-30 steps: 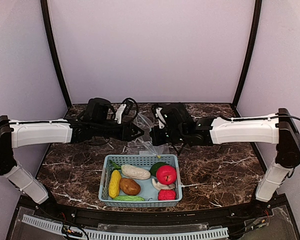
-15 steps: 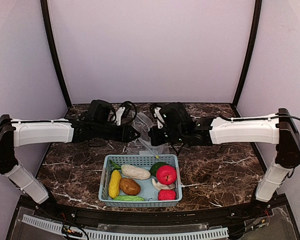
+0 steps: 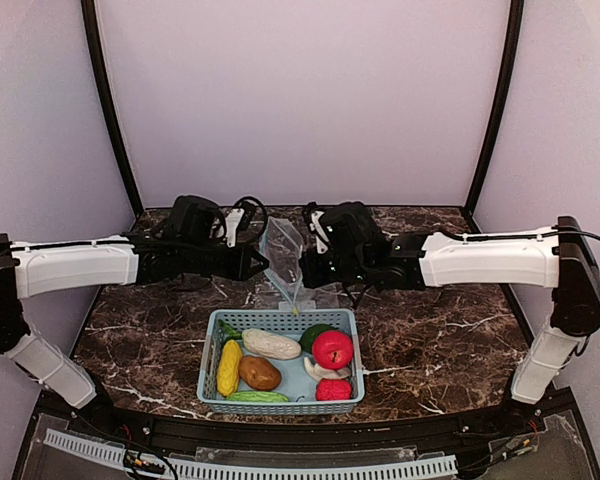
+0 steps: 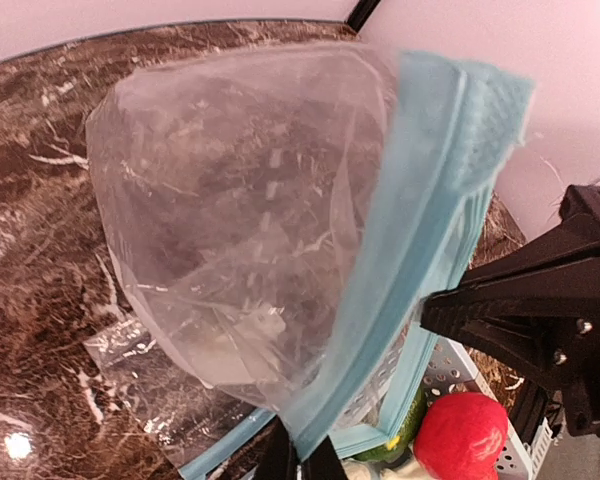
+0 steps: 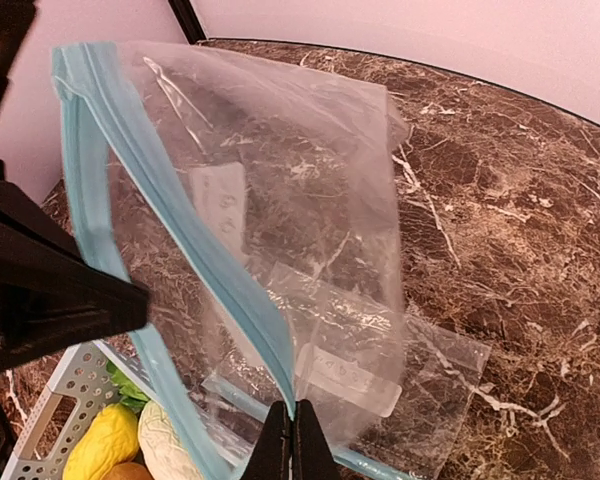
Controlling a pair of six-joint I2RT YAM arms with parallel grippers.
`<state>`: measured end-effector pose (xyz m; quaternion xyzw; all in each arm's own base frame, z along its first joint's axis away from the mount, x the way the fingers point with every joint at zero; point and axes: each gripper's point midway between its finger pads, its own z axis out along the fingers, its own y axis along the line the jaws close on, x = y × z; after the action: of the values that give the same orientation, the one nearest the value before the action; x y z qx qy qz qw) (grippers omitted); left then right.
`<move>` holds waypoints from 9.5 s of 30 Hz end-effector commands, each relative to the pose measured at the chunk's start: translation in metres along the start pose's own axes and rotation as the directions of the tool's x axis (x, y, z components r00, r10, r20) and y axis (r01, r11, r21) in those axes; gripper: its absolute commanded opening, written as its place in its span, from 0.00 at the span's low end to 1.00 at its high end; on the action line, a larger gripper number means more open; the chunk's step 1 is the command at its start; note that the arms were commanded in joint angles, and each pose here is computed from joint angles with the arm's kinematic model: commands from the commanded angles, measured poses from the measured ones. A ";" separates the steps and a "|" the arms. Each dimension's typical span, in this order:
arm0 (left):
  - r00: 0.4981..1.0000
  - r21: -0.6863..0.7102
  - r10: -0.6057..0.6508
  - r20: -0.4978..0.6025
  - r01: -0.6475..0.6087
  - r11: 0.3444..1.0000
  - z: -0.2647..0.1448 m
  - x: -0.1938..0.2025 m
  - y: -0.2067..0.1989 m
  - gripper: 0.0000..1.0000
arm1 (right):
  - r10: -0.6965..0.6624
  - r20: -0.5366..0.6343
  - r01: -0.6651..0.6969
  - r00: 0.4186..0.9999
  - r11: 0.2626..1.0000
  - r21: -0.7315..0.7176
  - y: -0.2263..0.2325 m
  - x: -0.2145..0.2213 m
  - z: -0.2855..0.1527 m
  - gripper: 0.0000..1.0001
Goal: Place the food in the zip-top bag and seal the zipper
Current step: Pass from the right arm to the left, then pick up the fake vegetable from the bin, then place the fake vegetable in the zipper food storage bag, then adjust the zipper food storage bag at the center of the board.
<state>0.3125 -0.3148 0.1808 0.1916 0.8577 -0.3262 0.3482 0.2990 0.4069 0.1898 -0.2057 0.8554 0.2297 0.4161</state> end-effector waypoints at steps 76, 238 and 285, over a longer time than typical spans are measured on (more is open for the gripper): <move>0.994 0.023 0.094 -0.046 -0.093 0.995 -0.006 -0.013 0.001 0.01 | -0.602 -0.313 0.464 0.734 0.782 -0.416 0.066 0.141 0.026 0.57; 0.998 0.393 0.063 -0.024 -0.049 0.918 -0.009 -0.016 -0.055 0.01 | -0.034 -0.089 0.009 0.995 0.963 -0.268 -0.005 -0.002 -0.048 0.71; 0.992 0.309 -0.122 -0.009 0.119 0.944 -0.013 -0.037 -0.006 0.05 | -0.005 -0.181 -0.037 0.984 0.974 -0.224 0.009 -0.005 -0.022 0.00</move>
<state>0.3297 -0.3127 0.2238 0.1924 0.8029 -0.4709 0.3109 0.2775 0.4084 0.2116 -0.2819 0.8530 0.3182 0.3027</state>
